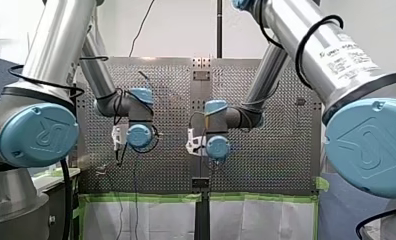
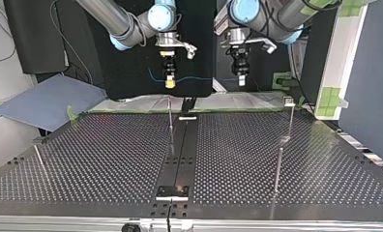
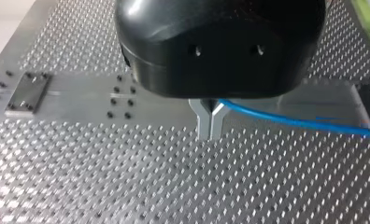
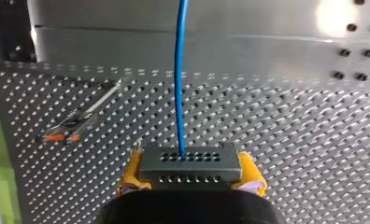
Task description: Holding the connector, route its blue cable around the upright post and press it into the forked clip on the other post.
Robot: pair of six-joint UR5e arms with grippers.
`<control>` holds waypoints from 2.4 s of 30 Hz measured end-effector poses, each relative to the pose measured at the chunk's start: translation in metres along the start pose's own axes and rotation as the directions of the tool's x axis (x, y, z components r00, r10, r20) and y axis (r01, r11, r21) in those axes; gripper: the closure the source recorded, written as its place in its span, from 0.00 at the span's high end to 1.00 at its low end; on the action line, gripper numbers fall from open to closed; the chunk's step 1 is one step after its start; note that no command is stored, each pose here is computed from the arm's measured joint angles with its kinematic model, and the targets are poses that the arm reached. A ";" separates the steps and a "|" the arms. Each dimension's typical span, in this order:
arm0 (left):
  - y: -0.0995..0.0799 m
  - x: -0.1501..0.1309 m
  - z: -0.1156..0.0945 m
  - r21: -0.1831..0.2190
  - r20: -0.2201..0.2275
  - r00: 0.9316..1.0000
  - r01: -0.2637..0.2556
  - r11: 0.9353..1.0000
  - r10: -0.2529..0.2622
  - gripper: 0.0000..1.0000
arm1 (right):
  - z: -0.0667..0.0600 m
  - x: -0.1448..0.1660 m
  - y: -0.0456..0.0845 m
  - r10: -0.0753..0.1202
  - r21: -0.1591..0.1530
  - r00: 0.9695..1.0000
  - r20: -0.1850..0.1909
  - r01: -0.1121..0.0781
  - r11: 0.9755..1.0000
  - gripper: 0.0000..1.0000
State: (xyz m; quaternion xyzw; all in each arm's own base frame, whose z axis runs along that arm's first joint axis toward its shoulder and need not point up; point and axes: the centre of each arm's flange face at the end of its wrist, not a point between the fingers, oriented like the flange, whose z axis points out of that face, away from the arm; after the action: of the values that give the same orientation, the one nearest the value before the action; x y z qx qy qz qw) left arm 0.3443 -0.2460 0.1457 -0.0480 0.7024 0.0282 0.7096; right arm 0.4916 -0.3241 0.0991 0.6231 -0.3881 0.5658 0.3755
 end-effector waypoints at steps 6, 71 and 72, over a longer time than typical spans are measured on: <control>0.018 -0.018 0.011 -0.056 0.005 1.000 -0.002 0.998 0.002 0.00 | -0.001 0.026 0.000 -0.002 0.042 1.000 -0.003 0.003 0.999 0.00; 0.077 -0.307 0.097 -0.153 0.294 0.924 0.297 0.942 -0.244 0.00 | 0.063 0.313 -0.009 0.093 0.332 0.977 -0.192 -0.025 0.943 0.00; 0.080 -0.310 0.101 -0.154 0.292 0.926 0.293 0.943 -0.240 0.00 | 0.065 0.313 -0.010 0.094 0.333 0.977 -0.193 -0.025 0.942 0.00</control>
State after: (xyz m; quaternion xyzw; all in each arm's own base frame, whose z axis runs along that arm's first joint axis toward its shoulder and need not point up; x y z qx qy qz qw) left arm 0.4327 -0.1472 0.4543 -0.2085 0.5801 0.0061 0.7874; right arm 0.5454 -0.3971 0.4060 0.6029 -0.2658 0.6953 0.2871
